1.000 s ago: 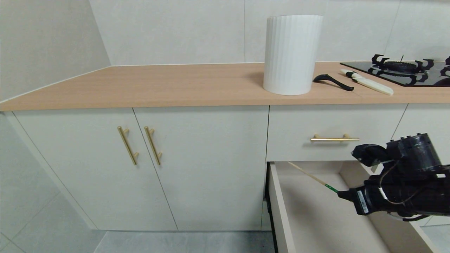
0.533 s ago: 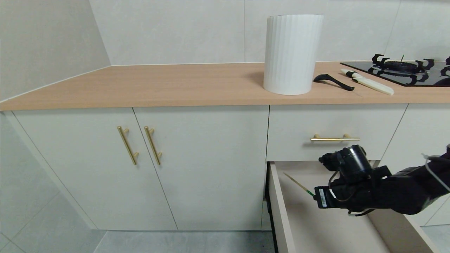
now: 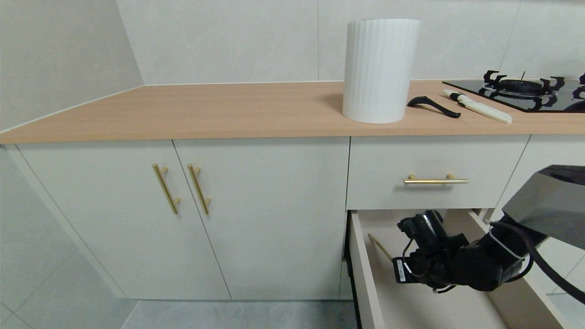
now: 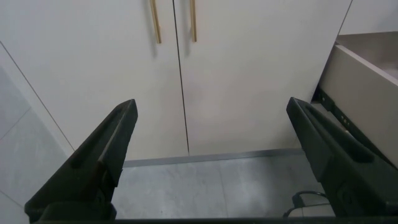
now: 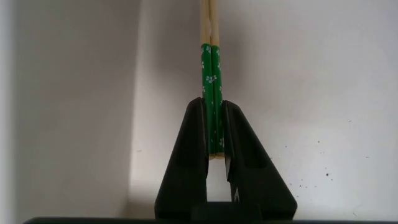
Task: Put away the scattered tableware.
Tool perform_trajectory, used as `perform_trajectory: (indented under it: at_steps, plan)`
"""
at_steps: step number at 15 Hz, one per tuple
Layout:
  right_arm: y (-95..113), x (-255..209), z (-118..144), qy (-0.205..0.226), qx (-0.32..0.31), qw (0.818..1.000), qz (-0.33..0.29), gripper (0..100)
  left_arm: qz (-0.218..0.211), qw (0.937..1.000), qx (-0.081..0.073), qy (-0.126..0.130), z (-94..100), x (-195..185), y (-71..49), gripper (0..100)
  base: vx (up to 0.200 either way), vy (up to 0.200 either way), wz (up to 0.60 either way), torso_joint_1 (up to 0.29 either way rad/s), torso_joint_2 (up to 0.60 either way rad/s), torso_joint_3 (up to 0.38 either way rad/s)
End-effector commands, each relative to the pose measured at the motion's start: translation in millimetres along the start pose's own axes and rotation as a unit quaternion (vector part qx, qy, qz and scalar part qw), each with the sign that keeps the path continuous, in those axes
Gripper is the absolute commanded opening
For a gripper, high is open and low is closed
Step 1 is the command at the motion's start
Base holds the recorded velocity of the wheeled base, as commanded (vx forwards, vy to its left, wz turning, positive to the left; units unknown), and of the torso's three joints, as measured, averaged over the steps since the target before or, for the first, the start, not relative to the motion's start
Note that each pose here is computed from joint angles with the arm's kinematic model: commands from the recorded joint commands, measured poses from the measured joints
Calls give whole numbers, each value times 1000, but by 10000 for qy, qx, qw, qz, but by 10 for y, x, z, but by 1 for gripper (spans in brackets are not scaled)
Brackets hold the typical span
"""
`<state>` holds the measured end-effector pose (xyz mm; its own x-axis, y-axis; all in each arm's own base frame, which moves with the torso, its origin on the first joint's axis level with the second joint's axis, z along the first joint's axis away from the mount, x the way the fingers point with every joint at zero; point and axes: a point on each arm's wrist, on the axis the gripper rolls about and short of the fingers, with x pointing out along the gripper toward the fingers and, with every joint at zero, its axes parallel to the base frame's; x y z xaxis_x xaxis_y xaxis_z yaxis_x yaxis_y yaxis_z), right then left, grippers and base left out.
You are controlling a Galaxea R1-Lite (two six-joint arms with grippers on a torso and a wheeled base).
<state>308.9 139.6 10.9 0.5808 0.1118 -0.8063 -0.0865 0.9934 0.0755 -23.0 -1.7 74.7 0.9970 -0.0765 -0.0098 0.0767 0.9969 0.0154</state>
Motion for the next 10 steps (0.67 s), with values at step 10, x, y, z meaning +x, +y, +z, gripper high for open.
perform_trajectory:
  at_steps: [10]
  plan:
    - [-37,524,-341,589,-165,9975,-365,0,-1,10000,-4,5,-1,0,0,100,0,0,0,0,0,0]
